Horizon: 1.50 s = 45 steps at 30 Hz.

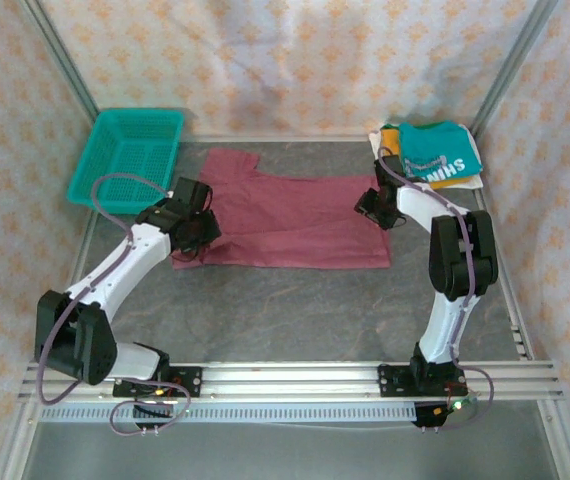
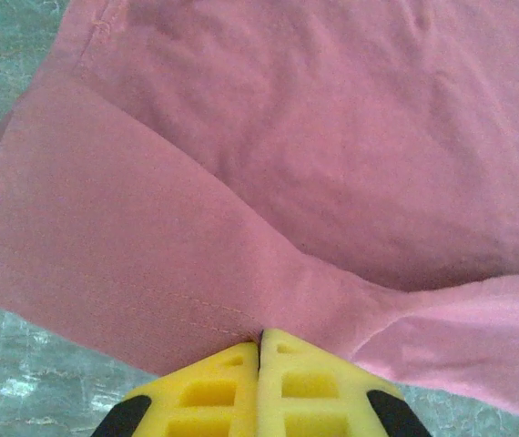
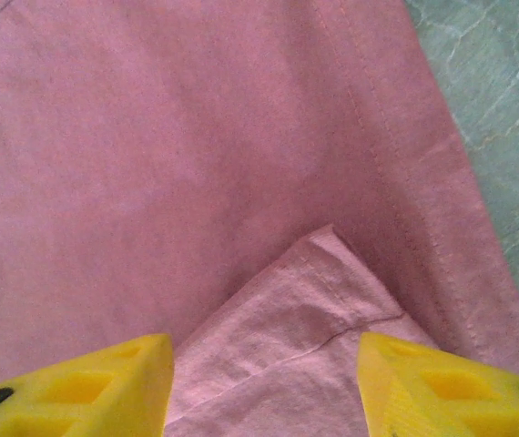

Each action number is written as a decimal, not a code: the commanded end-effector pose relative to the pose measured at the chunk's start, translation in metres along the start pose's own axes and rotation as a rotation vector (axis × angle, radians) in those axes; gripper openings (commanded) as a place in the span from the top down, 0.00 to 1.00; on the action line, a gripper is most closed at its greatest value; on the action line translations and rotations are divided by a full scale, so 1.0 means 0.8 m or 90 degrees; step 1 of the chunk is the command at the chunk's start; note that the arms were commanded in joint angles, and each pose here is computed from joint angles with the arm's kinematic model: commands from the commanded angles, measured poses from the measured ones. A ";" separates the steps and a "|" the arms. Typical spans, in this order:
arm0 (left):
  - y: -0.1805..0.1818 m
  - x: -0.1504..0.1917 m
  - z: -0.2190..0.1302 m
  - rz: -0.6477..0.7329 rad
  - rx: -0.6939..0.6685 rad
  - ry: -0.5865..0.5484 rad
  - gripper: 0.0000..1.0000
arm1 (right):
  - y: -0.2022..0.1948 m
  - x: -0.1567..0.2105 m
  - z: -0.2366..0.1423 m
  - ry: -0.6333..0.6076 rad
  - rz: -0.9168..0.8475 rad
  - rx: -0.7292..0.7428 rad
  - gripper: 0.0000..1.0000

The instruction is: Fold and stack the t-shirts

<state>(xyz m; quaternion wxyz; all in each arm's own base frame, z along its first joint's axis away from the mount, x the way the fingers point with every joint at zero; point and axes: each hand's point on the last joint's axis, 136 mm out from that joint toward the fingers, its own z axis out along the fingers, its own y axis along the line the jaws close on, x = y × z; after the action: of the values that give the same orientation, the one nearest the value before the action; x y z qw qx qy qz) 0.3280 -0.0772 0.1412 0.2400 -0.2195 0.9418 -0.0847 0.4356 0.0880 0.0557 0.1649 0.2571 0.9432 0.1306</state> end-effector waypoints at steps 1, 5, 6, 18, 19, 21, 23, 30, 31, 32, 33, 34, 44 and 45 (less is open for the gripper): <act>0.011 0.015 -0.015 -0.002 -0.017 0.009 1.00 | 0.015 0.006 -0.013 -0.003 0.007 -0.020 0.42; 0.012 0.024 -0.027 -0.003 -0.006 0.012 1.00 | 0.020 0.015 -0.008 0.007 0.006 -0.023 0.40; 0.012 0.027 -0.030 -0.003 -0.006 0.016 1.00 | 0.022 0.015 -0.008 0.007 0.005 -0.025 0.38; 0.029 0.090 -0.064 -0.016 0.027 0.046 1.00 | 0.028 0.041 -0.007 0.034 -0.011 -0.012 0.41; 0.030 0.093 -0.065 -0.014 0.029 0.047 1.00 | 0.025 0.044 -0.005 0.039 -0.012 -0.008 0.41; 0.031 0.101 -0.063 -0.008 0.034 0.056 1.00 | 0.019 0.050 -0.002 0.047 -0.014 0.004 0.46; 0.029 0.107 -0.062 0.001 0.042 0.065 1.00 | 0.013 0.053 0.002 0.049 -0.017 0.013 0.47; 0.038 0.123 -0.050 0.017 0.036 0.070 1.00 | -0.002 0.056 0.005 0.046 -0.037 0.052 0.67; 0.041 0.126 -0.047 0.013 0.036 0.070 1.00 | -0.002 0.055 0.005 0.043 -0.038 0.050 0.70; 0.045 0.129 -0.043 0.010 0.031 0.070 1.00 | -0.002 0.055 0.002 0.044 -0.040 0.050 0.77; 0.049 0.133 -0.040 0.007 0.026 0.072 1.00 | 0.000 0.054 -0.002 0.042 -0.043 0.047 0.84; 0.053 0.135 -0.037 0.004 0.023 0.073 1.00 | 0.002 0.052 -0.007 0.036 -0.044 0.043 0.89; 0.088 0.161 -0.034 -0.024 -0.023 0.089 1.00 | -0.017 0.053 -0.068 -0.022 -0.063 0.053 1.00; 0.092 0.165 -0.032 -0.025 -0.027 0.096 1.00 | -0.021 0.056 -0.071 -0.023 -0.062 0.055 1.00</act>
<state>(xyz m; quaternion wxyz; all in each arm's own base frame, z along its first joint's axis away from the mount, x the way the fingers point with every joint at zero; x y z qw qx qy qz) 0.1988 -0.0801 0.0994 0.1779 -0.2203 0.9529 -0.1088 0.3900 0.1017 0.0895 0.1807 0.2232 0.9516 0.1094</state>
